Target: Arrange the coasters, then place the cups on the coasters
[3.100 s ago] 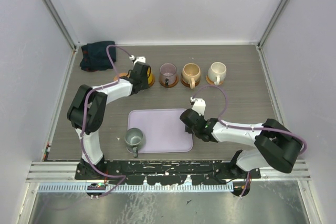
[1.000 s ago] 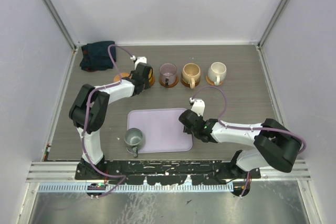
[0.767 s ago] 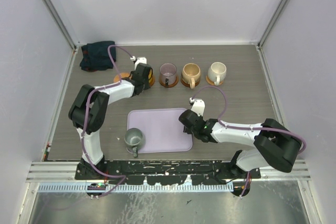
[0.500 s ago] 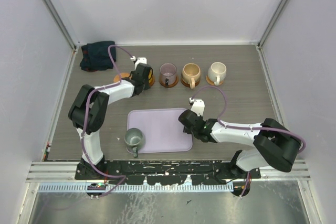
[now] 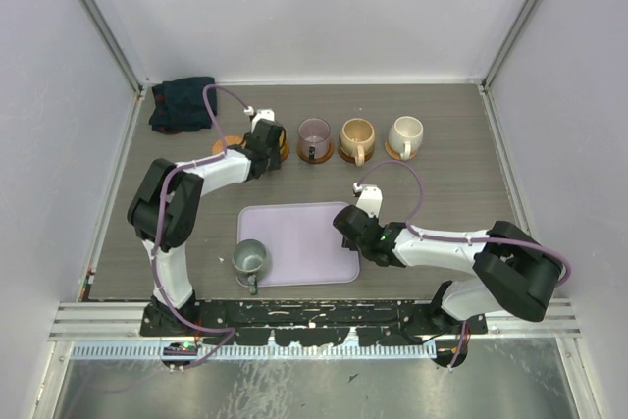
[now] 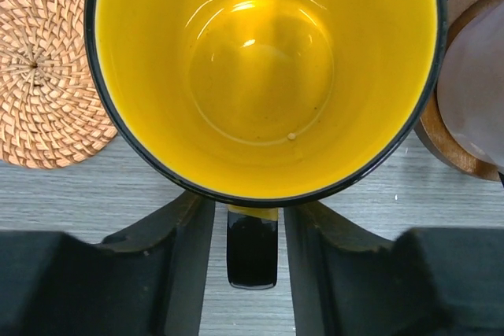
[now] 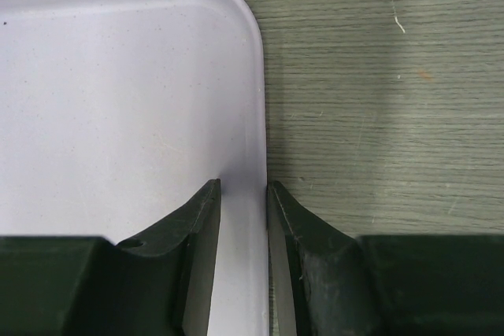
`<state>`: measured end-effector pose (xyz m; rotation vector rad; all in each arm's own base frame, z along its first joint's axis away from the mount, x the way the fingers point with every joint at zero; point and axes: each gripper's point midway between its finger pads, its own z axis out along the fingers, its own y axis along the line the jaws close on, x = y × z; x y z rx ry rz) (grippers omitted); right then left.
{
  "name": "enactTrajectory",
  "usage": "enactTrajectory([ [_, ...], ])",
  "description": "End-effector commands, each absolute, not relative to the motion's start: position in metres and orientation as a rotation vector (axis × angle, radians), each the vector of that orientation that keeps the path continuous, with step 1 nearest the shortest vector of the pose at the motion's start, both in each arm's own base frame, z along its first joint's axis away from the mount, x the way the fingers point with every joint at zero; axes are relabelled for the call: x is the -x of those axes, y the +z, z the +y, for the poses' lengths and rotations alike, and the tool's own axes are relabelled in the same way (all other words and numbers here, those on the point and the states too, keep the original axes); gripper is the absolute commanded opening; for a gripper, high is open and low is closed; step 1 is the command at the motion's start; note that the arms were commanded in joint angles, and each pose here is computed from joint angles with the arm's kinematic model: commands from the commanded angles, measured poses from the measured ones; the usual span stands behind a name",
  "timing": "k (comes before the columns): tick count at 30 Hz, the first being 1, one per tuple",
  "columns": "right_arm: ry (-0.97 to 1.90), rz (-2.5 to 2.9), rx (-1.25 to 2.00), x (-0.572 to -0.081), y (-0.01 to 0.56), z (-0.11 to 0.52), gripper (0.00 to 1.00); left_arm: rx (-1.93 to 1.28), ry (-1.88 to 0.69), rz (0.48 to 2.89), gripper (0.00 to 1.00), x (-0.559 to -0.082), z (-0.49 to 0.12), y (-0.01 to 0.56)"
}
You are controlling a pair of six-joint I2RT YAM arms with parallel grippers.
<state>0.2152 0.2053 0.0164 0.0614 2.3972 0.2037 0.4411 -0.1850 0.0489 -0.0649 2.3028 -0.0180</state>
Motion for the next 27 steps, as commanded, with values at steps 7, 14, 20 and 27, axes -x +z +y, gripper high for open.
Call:
enactTrajectory([
  [7,0.146,2.536,-0.011,-0.187,-0.014,0.194,0.35,0.085,-0.086,2.197,0.5,-0.442,-0.189,0.105],
  [14,0.128,2.559,-0.017,-0.177,-0.017,0.19,0.32,0.091,-0.126,2.143,0.54,-0.421,-0.18,0.142],
  [20,0.13,2.583,-0.027,-0.159,-0.02,0.19,0.31,0.107,-0.119,2.126,0.54,-0.388,-0.162,0.156],
  [27,0.092,2.585,-0.006,-0.148,-0.021,0.192,0.35,0.091,-0.075,2.134,0.56,-0.348,-0.144,0.16],
])
